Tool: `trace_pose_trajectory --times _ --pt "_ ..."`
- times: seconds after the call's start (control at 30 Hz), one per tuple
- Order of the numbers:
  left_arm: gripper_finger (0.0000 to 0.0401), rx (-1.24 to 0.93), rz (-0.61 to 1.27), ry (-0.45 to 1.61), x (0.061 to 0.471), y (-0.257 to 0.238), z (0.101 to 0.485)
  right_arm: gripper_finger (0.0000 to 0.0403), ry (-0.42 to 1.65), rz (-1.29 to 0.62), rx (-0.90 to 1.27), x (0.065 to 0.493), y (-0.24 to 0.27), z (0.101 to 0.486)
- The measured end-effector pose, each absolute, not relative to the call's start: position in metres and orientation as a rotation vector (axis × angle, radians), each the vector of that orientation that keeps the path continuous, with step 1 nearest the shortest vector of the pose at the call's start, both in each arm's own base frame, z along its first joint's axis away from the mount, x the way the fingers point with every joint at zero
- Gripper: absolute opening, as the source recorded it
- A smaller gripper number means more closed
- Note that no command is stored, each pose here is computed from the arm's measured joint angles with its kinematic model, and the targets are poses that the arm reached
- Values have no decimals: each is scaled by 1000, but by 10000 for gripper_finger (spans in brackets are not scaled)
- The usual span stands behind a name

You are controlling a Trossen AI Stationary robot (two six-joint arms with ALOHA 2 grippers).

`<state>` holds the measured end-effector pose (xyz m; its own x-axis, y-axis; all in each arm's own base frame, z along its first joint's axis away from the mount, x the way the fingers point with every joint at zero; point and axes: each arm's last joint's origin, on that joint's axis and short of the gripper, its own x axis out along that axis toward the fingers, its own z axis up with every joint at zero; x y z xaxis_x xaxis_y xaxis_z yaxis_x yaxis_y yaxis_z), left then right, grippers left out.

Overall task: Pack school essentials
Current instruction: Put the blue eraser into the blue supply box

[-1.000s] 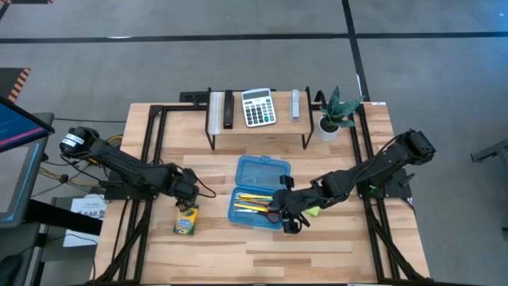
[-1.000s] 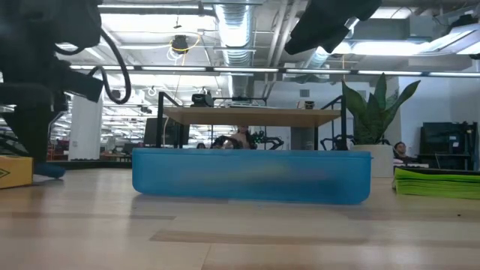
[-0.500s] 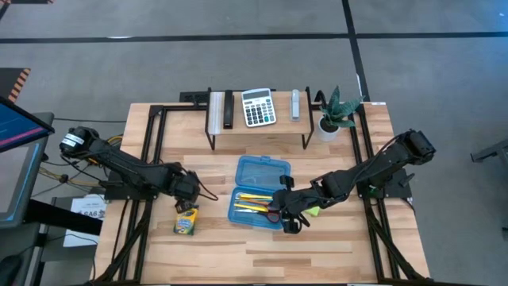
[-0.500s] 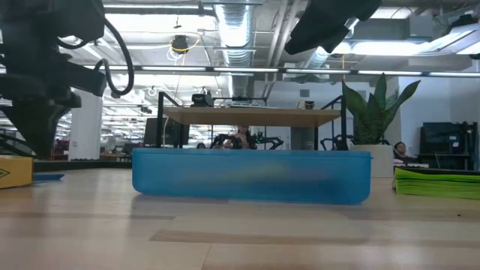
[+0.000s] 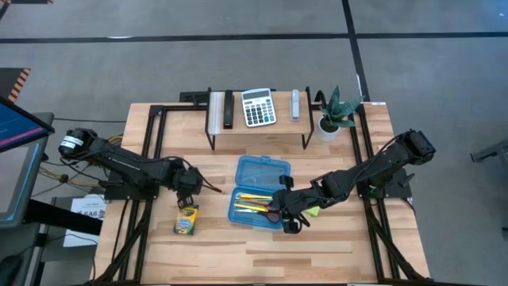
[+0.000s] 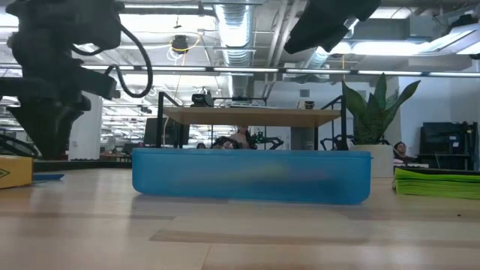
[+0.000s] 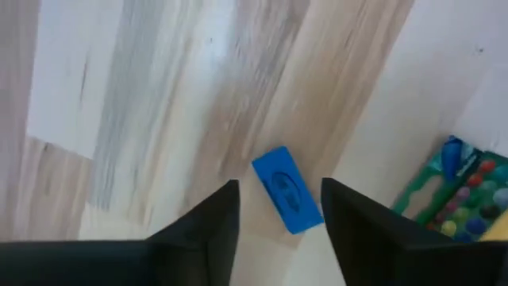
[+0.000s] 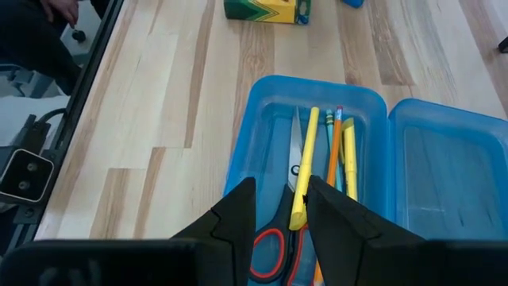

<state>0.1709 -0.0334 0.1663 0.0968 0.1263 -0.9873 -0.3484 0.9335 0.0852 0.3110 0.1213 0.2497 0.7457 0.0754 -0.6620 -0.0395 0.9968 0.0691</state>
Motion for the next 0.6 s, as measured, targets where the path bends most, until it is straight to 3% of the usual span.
trace_pose_trajectory --times 0.17,0.43,0.6 --pt "183 -200 369 1511 163 -36 166 131 715 65 56 312 122 251" --pt "161 -97 291 1564 157 -44 157 131 714 67 51 312 121 251" --pt "160 -34 343 1638 162 -46 142 131 708 69 51 312 122 251"
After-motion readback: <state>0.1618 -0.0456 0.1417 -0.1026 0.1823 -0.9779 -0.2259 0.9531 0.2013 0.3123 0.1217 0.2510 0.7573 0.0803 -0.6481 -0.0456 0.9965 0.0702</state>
